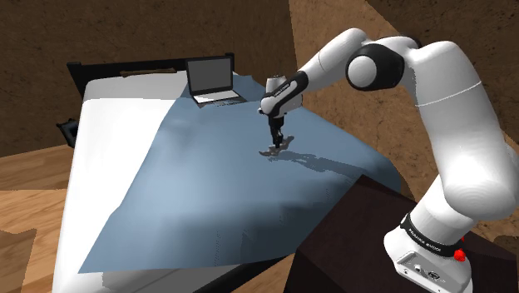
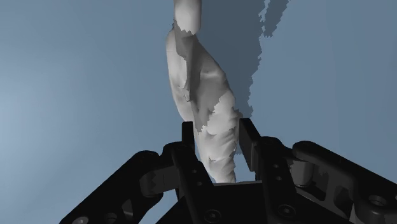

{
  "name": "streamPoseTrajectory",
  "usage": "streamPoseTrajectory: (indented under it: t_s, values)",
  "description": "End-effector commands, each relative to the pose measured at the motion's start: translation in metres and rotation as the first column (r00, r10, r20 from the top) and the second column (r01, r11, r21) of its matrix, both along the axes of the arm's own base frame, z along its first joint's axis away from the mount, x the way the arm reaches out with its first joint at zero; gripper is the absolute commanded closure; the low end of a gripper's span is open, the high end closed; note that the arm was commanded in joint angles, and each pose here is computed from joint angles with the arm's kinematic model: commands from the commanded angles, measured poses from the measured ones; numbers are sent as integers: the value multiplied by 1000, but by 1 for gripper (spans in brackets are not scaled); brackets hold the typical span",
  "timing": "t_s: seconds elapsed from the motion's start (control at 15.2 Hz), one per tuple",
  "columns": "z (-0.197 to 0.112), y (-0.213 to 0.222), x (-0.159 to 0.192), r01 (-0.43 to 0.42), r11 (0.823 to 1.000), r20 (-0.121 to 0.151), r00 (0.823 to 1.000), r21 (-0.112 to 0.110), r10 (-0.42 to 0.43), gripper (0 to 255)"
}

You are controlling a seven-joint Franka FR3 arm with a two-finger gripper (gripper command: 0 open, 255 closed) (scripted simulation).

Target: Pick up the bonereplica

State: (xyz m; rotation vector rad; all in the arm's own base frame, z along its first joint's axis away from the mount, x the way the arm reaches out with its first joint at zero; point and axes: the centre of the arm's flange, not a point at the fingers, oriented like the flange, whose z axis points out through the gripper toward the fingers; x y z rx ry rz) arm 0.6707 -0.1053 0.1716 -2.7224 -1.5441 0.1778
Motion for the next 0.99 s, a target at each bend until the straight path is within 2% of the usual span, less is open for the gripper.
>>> streamPoseTrajectory:
  t_s: [0.0,0.79,0.92]
  values:
    - [9,1,0,0,1000,0,1000,0,0,255]
    - [73,1,0,0,1000,0,1000,0,0,255]
    - [74,1,0,0,1000,0,1000,0,0,255]
